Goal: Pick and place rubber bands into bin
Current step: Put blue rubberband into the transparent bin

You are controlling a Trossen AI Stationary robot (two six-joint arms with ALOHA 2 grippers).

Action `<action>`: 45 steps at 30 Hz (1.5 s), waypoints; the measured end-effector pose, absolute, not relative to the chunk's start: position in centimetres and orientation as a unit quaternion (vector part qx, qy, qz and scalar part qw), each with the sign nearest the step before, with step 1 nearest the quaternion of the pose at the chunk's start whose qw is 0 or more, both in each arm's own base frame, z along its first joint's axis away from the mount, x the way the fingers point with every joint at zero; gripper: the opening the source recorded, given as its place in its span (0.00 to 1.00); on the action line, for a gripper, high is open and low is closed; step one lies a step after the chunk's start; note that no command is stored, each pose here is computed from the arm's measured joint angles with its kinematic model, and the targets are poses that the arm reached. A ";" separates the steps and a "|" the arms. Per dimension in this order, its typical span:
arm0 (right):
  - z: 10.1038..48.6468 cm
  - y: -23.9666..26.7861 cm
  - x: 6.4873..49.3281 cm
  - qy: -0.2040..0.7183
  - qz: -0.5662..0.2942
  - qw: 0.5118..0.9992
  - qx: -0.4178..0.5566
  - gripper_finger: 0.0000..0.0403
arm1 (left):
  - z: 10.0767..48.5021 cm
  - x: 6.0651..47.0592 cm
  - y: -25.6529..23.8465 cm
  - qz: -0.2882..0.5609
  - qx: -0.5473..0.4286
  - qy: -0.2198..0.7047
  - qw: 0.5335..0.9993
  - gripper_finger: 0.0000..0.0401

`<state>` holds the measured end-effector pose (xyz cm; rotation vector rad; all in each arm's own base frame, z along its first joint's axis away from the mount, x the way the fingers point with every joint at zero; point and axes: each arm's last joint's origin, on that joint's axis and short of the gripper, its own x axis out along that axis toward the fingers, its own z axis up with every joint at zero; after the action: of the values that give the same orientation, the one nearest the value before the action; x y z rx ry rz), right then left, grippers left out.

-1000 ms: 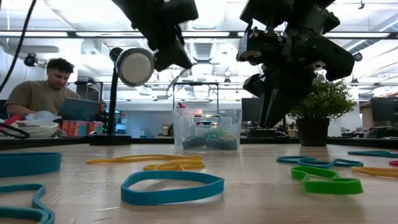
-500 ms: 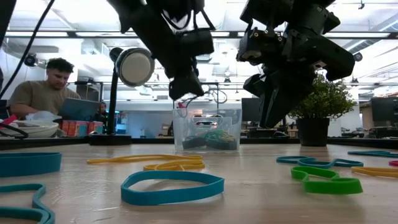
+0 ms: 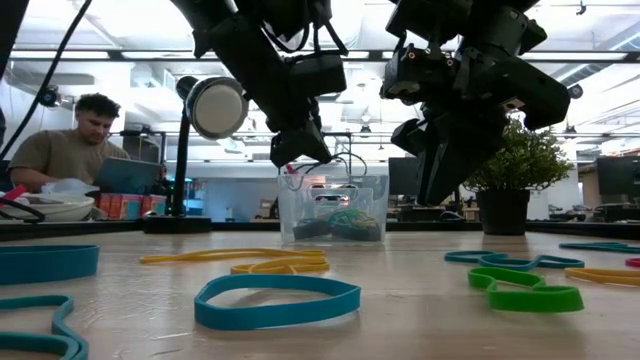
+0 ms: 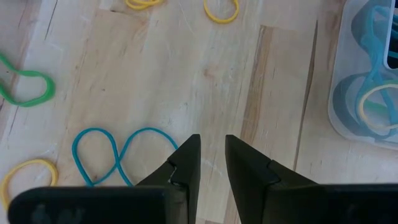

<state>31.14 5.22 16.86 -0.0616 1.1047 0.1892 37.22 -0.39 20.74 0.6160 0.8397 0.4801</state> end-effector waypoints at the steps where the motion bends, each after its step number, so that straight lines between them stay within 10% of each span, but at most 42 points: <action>1: 16.9 5.2 31.1 0.524 0.090 0.847 -0.029 0.17 | 20.7 37.2 -0.4 0.227 0.291 0.397 0.840 0.00; 18: 16.9 5.2 31.1 0.523 0.090 0.847 -0.030 0.17 | 20.8 37.2 -0.6 0.202 0.283 0.396 0.850 0.22; 45: 15.8 5.5 30.2 0.547 0.109 0.830 0.009 0.17 | 25.2 29.1 -9.9 0.114 0.125 0.431 0.886 0.23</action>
<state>30.21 5.48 15.78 0.0185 1.1602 0.2319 29.06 -9.95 25.24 0.2609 0.8972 0.2368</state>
